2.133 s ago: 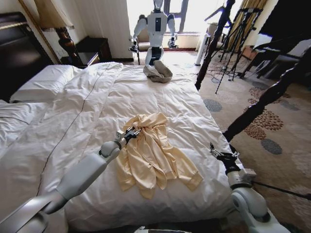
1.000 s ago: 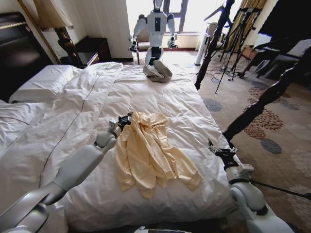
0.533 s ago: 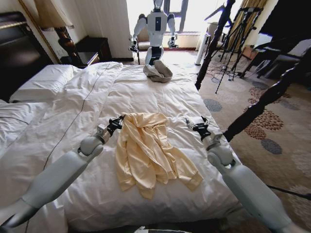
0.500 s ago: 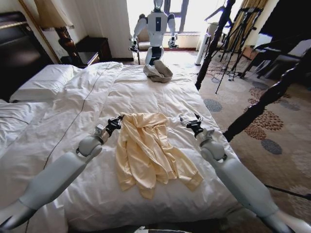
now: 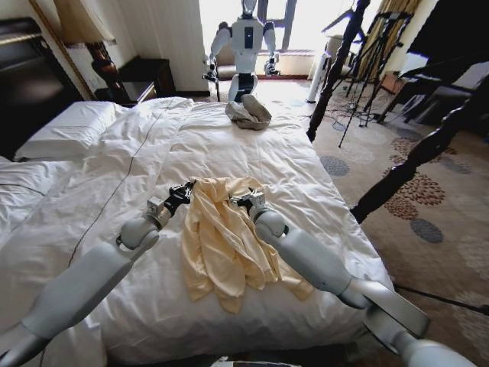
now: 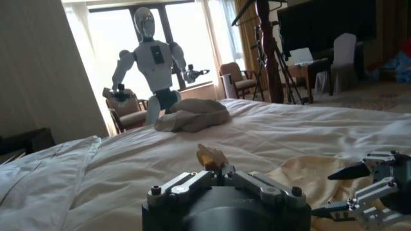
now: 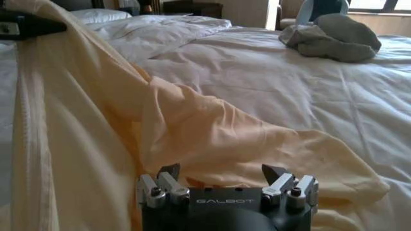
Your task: Pick up the clothes from the bed and hang them on the clothes hanger.
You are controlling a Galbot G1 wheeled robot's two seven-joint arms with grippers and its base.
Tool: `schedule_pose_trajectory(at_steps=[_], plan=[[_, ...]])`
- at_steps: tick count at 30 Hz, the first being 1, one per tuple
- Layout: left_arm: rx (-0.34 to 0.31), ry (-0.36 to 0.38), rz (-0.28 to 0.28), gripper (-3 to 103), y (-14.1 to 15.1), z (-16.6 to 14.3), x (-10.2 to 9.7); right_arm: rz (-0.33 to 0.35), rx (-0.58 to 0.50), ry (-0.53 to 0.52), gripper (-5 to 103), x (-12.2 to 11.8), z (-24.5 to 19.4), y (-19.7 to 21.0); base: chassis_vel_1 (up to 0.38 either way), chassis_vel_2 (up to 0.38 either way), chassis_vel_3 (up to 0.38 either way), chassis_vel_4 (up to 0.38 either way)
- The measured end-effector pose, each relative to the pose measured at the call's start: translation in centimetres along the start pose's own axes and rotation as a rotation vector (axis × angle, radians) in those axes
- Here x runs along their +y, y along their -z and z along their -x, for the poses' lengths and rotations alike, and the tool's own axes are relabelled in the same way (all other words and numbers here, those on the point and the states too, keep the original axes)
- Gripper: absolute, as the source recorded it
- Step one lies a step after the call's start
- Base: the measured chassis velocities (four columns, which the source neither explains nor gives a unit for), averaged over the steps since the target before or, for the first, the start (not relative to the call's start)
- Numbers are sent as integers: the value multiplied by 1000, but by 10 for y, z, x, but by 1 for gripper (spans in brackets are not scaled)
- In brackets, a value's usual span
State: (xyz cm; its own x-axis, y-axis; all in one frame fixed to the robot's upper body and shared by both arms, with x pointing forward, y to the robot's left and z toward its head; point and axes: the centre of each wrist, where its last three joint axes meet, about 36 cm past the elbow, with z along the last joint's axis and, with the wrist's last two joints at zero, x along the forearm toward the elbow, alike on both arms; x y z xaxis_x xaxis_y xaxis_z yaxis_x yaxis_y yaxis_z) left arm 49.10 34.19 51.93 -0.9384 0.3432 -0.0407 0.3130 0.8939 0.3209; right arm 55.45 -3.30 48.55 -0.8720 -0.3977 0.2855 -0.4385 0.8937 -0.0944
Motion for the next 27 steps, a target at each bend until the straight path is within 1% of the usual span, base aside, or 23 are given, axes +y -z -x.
schedule_pose_trajectory(at_steps=[1, 2, 3, 6, 7, 10, 11, 12, 13, 14, 15, 16, 17, 18, 19, 20, 22, 23, 25, 27], plan=[[-1, 1, -1, 1, 0, 0, 0, -6, 27, 6, 84, 6, 2, 0, 0, 0, 0, 0], [0, 2, -3, 1, 0, 0, 1, -9, 49, 8, 79, 10, 4, 0, 0, 0, 0, 0], [0, 2, -3, 1, 0, 0, 1, -9, 49, 8, 79, 10, 4, 0, 0, 0, 0, 0], [1, 0, -12, 1, -2, -1, -2, -1, 104, -14, 63, 14, 16, -4, 0, 0, 0, 0], [1, 0, -12, 1, -2, -1, -2, -1, 104, -14, 63, 14, 16, -4, 0, 0, 0, 0], [0, -3, -23, 1, -3, 0, -5, 34, 135, -55, 50, 11, 31, -7, 0, 0, 0, 0], [0, -3, -23, 1, -3, 0, -5, 34, 135, -55, 50, 11, 31, -7, 0, 0, 0, 0], [-1, -3, -25, 1, -3, 1, -6, 44, 140, -70, 44, 10, 33, -8, 0, 0, 0, 0], [-2, -4, -27, 1, -3, 1, -6, 57, 145, -80, 39, 8, 33, -8, 0, 0, 0, 0], [-2, -4, -27, 1, -3, 1, -6, 57, 145, -80, 39, 8, 33, -8, 0, 0, 0, 0], [-2, -4, -27, 1, -3, 1, -7, 64, 149, -86, 35, 5, 32, -10, 0, 0, 0, 0], [-2, -4, -28, 1, -4, 1, -7, 70, 154, -92, 35, 1, 32, -12, 0, 0, 0, 0], [0, -5, -30, 1, -5, 0, -8, 82, 161, -103, 26, -7, 33, -15, 0, 0, 0, 0], [0, -5, -30, 1, -5, 0, -8, 82, 161, -103, 26, -7, 33, -15, 0, 0, 0, 0], [1, -5, -32, 1, -5, 0, -8, 89, 165, -109, 21, -10, 33, -16, 0, 0, 0, 0], [1, -6, -34, 1, -6, -1, -9, 95, 168, -112, 21, -13, 33, -17, 0, 0, 0, 0], [1, -10, -36, 1, -6, -2, -11, 101, 173, -120, 10, -18, 32, -20, 0, 0, 0, 0], [1, -10, -36, 1, -6, -2, -11, 101, 173, -120, 10, -18, 32, -20, 0, 0, 0, 0], [1, -11, -38, 1, -6, -3, -11, 100, 173, -127, 0, -21, 31, -22, 0, 0, 0, 0], [0, -11, -37, 1, -6, -4, -10, 96, 162, -145, -2, -28, 30, -24, 0, 0, 0, 0]])
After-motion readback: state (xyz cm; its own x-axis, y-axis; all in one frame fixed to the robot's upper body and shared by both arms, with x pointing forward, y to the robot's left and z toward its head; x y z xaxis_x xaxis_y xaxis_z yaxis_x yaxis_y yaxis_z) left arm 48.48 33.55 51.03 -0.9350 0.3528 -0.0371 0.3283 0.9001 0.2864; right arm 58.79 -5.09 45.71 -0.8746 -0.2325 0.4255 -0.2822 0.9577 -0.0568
